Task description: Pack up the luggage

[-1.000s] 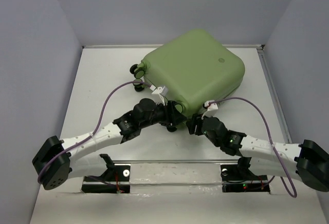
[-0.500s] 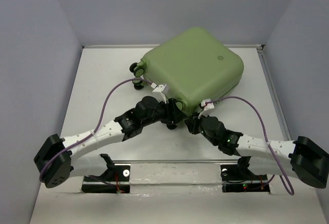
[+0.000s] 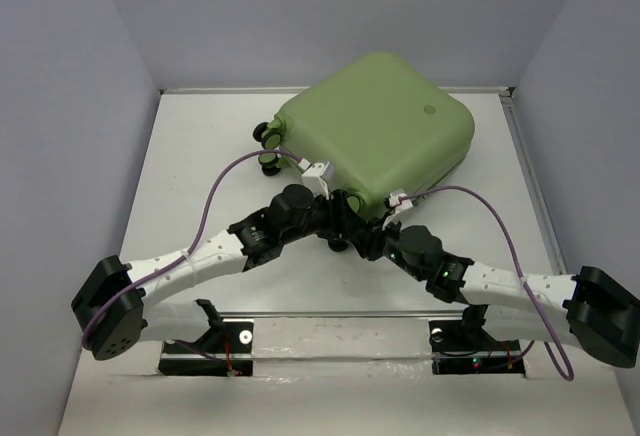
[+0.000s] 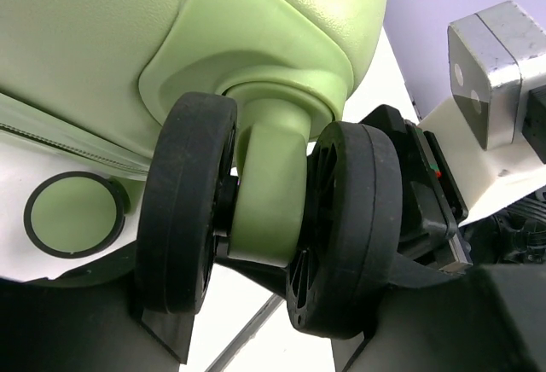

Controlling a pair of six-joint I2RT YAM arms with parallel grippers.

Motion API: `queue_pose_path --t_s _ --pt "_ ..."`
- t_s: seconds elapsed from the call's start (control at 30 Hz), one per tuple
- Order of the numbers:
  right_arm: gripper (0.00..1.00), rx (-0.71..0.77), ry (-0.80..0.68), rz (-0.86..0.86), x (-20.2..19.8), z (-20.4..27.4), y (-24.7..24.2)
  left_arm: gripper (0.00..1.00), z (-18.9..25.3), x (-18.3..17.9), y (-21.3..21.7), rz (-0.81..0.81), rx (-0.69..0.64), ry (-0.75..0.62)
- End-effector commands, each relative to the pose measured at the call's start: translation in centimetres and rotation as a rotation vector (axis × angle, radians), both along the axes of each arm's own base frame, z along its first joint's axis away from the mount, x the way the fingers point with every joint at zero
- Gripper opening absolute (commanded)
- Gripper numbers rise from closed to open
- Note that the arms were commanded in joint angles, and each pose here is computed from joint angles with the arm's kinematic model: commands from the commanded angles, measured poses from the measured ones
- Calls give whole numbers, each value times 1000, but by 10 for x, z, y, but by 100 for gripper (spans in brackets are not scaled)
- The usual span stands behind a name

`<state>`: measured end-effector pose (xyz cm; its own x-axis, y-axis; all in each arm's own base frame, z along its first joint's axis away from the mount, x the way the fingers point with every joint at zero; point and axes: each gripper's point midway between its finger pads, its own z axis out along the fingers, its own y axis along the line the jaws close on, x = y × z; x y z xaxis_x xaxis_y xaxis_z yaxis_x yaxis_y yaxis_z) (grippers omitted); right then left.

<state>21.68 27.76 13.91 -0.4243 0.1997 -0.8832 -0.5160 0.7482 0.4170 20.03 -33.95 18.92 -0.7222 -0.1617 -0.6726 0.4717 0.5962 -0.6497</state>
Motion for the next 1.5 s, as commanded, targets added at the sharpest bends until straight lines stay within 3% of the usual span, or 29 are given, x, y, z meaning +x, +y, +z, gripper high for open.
queue_pose_path --t_s 0.0,0.1,0.23,0.3,0.37,0.47,0.73,1.27,1.47 --pt "26 147 -129 -46 19 64 10 6 99 -6 -26 -87 -246 -180" --pt "14 124 -108 -75 23 57 8 6 100 -5 -27 -87 -247 -182" --pt "13 118 -69 -94 21 46 3 6 101 -4 -28 -86 -245 -183" --pt "22 112 -54 -96 18 43 -2 6 101 -4 -28 -88 -245 -185" --pt "37 86 -20 -95 11 33 -9 6 101 -4 -27 -83 -241 -188" --pt "47 52 35 -114 3 19 -23 6 99 -3 -26 -76 -233 -189" --pt "53 -40 99 -198 -1 -7 -49 6 97 -2 -26 -72 -228 -188" --pt "52 -138 37 -279 27 3 -47 6 92 -1 -27 -75 -221 -183" --pt "41 -109 -5 -266 36 14 -34 6 91 -2 -27 -75 -221 -180"
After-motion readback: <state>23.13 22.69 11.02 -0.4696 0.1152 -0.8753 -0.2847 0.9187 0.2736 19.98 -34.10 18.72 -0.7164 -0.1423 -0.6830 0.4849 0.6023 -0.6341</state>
